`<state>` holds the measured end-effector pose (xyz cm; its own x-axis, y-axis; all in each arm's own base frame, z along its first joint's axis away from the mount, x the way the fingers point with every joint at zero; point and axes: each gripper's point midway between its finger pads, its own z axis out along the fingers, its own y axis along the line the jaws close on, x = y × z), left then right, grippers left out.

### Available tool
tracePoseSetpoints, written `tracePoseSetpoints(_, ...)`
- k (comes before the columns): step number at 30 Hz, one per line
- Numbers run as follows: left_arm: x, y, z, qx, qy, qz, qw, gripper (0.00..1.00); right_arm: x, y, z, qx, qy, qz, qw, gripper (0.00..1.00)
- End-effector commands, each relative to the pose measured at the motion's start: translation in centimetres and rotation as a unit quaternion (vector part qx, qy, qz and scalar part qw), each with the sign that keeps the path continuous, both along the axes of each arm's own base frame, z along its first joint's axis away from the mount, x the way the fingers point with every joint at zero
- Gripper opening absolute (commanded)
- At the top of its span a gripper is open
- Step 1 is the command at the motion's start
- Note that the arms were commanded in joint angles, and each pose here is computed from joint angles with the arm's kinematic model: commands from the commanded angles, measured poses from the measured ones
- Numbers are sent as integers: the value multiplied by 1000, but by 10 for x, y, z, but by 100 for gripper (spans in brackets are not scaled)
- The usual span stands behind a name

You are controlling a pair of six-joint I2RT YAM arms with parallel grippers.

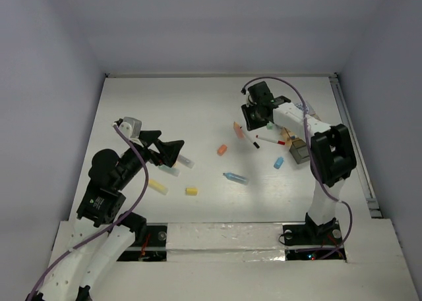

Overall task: Sort the stationery into containers
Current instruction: Pick up the pen from the center of the board.

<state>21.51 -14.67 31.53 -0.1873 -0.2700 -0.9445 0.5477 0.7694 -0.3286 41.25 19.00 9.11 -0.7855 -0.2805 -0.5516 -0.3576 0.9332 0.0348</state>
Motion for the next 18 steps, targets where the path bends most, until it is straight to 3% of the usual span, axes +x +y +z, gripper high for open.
tracePoseSetpoints(1, 2, -2, 13, -8, -24, -5, 1000, 99, 1, 9, -2, -16, 2, 22, 1000, 35)
tracePoseSetpoints(18, 2, -2, 13, -8, -24, -6, 1000, 99, 5, 5, -45, -51, 27, 35, 998, 37)
